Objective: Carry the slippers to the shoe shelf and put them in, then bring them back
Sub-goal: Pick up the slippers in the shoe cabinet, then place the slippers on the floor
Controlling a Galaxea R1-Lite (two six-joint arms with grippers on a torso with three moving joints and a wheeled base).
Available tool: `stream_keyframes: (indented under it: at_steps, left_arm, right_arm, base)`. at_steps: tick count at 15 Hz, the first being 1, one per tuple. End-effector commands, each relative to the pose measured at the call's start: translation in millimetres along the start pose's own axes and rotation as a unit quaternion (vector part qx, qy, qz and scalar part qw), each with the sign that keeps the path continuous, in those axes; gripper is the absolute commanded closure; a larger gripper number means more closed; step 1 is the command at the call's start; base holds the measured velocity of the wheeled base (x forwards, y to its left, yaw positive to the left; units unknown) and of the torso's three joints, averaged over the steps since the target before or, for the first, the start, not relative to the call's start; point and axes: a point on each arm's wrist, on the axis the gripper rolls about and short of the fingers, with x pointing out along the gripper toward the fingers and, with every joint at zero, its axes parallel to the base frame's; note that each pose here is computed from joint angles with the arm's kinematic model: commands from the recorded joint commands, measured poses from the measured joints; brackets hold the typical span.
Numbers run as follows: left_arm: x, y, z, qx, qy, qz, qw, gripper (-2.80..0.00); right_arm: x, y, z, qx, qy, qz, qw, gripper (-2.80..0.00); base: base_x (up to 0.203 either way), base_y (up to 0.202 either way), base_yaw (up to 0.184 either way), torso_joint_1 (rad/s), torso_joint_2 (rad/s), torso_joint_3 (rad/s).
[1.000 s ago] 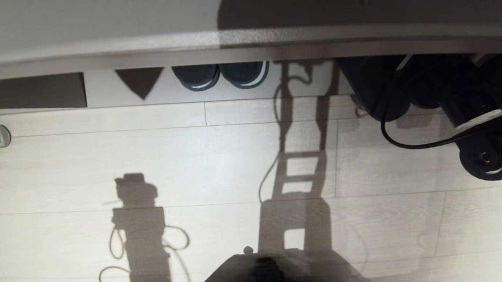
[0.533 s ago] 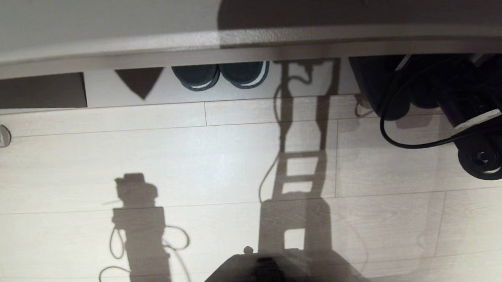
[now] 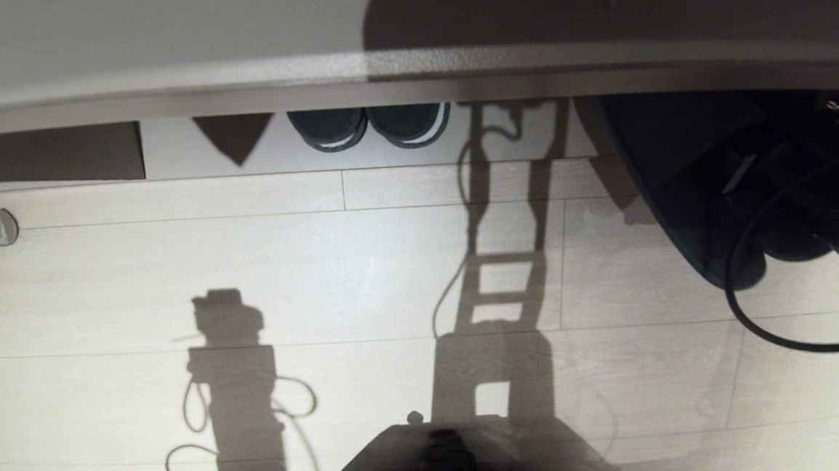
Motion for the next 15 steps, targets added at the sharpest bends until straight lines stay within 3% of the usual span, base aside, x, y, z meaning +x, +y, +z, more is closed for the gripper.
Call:
stream_keyframes:
  at_steps: [1, 4, 8, 11, 15]
  left_arm:
    - [0, 0.0, 0, 0.0, 0.0, 0.0, 1.0, 0.0]
    - [0, 0.0, 0, 0.0, 0.0, 0.0, 1.0, 0.0]
    - [0, 0.0, 0, 0.0, 0.0, 0.0, 1.0, 0.0]
    - [0, 0.0, -1, -0.002, 0.0, 0.0, 1.0, 0.0]
    - [0, 0.0, -1, -0.002, 0.0, 0.0, 1.0, 0.0]
  right_arm:
    - [-49, -3, 29, -0.002, -0.019, -0.003, 1.0, 0.0]
    - [-135, -2, 47, -0.001, 0.019, 0.008, 1.0, 0.0]
    - [-219, 7, 34, 0.005, 0.105, 0.022, 0.994, 0.0]
    - [-256, 13, 25, 0.011, 0.093, -0.005, 0.996, 0.0]
    - [-287, 27, -10, 0.027, 0.091, -0.008, 0.995, 0.0]
  base:
    - [0.0, 0.0, 0.0, 0.0, 0.0, 0.0]
    - [0.0, 0.0, 0.0, 0.0, 0.0, 0.0]
    - [0.0, 0.0, 0.0, 0.0, 0.0, 0.0]
    - [0.0, 0.0, 0.0, 0.0, 0.0, 0.0]
    - [0.0, 0.0, 0.0, 0.0, 0.0, 0.0]
